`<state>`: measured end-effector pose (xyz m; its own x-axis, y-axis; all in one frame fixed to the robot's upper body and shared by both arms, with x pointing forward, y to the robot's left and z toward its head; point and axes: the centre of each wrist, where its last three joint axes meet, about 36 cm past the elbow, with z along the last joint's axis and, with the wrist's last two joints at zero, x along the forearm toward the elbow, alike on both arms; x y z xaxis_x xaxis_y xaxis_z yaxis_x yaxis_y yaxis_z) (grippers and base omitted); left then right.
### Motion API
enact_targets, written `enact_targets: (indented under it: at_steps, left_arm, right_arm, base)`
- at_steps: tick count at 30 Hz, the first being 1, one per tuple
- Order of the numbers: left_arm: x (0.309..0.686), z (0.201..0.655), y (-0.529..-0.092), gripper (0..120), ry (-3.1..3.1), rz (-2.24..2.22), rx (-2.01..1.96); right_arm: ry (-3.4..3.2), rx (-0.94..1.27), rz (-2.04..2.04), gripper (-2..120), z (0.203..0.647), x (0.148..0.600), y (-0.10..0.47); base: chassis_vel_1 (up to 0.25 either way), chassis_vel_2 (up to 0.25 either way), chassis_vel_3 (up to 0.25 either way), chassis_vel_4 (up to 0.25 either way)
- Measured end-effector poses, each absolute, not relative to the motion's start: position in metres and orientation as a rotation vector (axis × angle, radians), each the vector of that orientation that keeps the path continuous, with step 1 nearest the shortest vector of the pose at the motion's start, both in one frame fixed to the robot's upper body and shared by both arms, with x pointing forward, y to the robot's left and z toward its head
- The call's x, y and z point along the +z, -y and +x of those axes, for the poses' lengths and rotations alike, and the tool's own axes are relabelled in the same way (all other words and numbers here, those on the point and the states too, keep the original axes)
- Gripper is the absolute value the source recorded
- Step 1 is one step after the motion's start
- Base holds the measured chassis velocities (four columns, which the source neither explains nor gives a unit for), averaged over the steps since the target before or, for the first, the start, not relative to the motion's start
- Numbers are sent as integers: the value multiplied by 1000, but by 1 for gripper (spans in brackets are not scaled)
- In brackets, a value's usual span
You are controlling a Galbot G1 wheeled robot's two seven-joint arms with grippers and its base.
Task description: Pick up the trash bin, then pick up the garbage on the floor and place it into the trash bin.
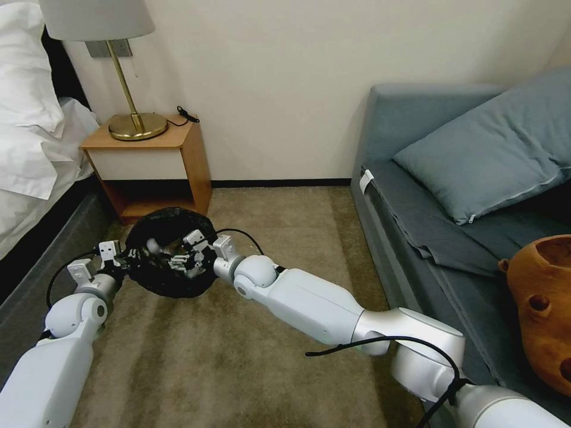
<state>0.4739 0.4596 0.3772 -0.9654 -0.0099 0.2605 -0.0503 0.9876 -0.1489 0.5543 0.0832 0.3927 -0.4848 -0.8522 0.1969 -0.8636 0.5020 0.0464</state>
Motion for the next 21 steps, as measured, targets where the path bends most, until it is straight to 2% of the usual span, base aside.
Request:
enact_targets:
  at_steps: [1, 4, 15, 21]
  left_arm:
    - [377, 474, -460, 1, 2870, 51, 226]
    - [380, 474, -458, 1, 2847, 77, 278]
    - [386, 476, -460, 1, 2750, 249, 481]
    - [406, 482, -466, 1, 2546, 542, 691]
  right_arm:
    - [2562, 85, 1478, 96, 555, 394, -82]
    - [2588, 69, 1482, 99, 556, 401, -80]
    - [2758, -1, 1524, 100, 571, 450, -65]
    - [2849, -64, 1449, 100, 596, 470, -26]
  base:
    - [0, 0, 0, 0]
    - [0, 0, 0, 0]
    - [0, 0, 0, 0]
    - [0, 0, 0, 0]
